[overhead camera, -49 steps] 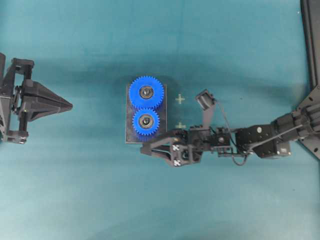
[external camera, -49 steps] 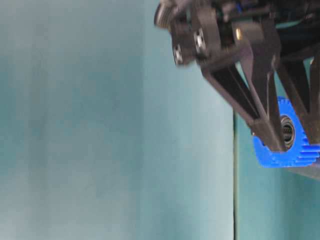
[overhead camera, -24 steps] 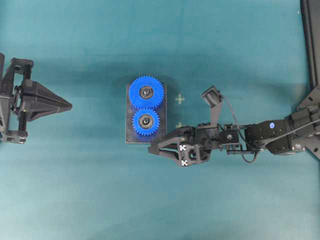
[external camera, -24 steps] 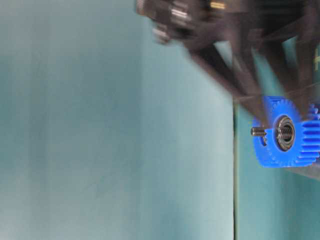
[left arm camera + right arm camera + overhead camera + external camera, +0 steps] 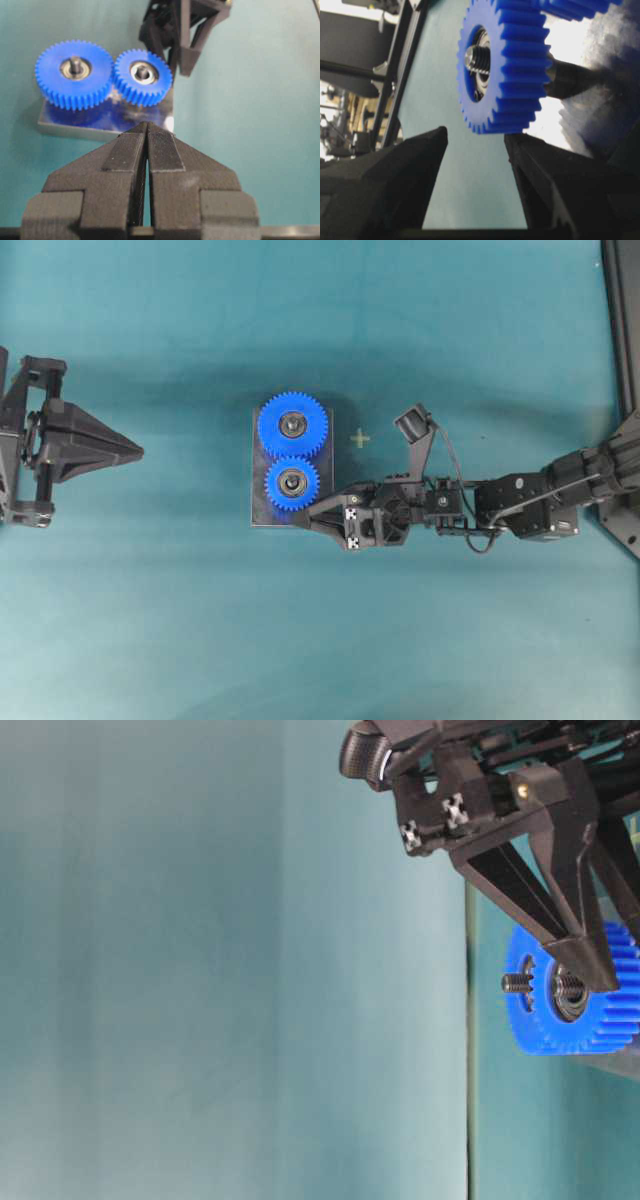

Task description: Fit the small gear onto the shaft.

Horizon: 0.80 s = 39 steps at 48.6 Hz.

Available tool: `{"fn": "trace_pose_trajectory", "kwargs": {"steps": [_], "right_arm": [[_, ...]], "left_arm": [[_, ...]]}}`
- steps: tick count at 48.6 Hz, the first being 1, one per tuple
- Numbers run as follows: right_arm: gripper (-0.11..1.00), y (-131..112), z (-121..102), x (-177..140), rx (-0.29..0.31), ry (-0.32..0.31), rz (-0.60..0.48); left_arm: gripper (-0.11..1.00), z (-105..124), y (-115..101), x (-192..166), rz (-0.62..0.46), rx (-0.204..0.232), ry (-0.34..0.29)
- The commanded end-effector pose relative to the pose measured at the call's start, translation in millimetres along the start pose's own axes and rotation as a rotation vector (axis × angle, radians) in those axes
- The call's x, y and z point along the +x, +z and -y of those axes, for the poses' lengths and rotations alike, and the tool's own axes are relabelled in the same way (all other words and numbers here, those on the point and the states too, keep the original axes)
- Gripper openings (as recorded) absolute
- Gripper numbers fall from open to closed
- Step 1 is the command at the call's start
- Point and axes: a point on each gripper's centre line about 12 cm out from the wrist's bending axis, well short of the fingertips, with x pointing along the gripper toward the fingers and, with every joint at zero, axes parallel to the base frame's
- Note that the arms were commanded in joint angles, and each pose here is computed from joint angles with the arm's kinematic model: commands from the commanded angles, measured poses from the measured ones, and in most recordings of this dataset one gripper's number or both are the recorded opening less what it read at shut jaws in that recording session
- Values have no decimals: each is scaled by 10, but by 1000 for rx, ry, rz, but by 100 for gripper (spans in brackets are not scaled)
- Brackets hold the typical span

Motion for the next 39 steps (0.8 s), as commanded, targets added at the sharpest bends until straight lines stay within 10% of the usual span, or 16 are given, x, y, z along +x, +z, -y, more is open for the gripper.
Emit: {"fn": "trace_pose_trajectory", "kwargs": {"steps": [1,39], "right_arm": [[67,112,-123,54,-3,42,38],[67,-37,-486,-88,36,191,27]], "left_arm": [[0,10,48,0,13,1,-3],[0,8,32,-3,7,-1,-2]]}}
